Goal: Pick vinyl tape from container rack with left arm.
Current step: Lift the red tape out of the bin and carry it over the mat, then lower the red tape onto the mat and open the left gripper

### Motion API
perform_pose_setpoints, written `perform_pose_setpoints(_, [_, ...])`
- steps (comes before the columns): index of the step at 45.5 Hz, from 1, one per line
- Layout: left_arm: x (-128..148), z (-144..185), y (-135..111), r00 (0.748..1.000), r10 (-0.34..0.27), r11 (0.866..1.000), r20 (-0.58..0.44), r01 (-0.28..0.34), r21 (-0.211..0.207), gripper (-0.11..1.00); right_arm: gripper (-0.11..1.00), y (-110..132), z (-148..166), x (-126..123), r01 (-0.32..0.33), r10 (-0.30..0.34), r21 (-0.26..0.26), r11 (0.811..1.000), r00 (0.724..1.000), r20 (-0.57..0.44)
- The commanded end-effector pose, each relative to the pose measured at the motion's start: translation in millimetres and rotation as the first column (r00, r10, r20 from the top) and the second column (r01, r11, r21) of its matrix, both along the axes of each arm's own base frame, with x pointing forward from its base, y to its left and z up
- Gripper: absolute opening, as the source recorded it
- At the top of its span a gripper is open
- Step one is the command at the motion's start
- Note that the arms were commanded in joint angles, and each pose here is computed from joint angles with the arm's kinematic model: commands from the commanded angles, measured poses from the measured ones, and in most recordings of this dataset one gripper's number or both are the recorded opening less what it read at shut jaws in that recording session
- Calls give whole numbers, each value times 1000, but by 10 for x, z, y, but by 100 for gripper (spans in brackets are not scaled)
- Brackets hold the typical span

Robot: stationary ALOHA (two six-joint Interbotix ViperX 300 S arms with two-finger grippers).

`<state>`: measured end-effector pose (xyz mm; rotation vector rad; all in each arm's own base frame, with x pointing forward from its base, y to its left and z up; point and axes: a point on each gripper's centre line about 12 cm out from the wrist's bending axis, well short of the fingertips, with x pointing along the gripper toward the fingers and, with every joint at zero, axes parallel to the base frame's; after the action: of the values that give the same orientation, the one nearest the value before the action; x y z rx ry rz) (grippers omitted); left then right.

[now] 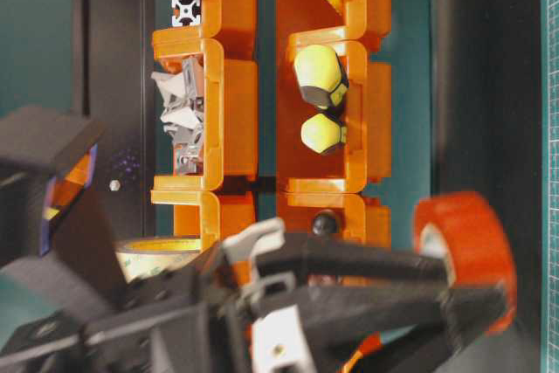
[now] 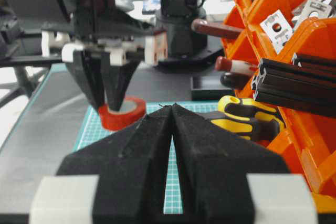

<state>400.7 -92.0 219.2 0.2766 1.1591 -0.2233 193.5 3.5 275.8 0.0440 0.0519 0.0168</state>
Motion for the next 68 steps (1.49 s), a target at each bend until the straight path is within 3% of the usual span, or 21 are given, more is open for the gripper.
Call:
perform_pose_setpoints(1, [53,111,-33,999,-8,1000,46,8,-10,18,1,0,144,28,0,0,4,1000,999,37])
perform_pose_setpoints(24, [3,31,89,999,15,1000,34,-15,-7,19,1,0,148,28,0,0,1,1000,999,40])
perform_pose_setpoints(26, [6,29,88,999,18,1000,39,-18,-9,26,1,0,149,28,0,0,1,1000,999,41])
perform_pose_setpoints(34, [0,19,89,999,18,1000,36,-18,-8,75,1,0,151,28,0,0,2,1000,999,43])
perform_pose_setpoints(38, [-7,18,91,999,18,1000,33,-18,-8,89,1,0,158,29,0,0,1,1000,999,44])
perform_pose_setpoints(47, [-18,45,93,999,19,1000,32,-19,-9,90,1,0,153,28,0,0,1,1000,999,44])
perform_pose_setpoints(51, [-26,60,82,1000,17,1000,27,-17,-7,87,1,0,153,28,0,0,1,1000,999,44])
perform_pose_setpoints(54, [-38,86,60,1000,10,1000,27,-10,-6,77,1,0,153,28,0,0,1,1000,999,44])
perform_pose_setpoints(63, [-56,165,52,999,7,1000,46,-7,-11,19,1,0,153,28,0,0,-1,1000,999,44])
perform_pose_setpoints(68, [-40,192,80,998,14,1000,54,-13,-12,-1,1,3,158,29,-1,1,-1,1000,999,44])
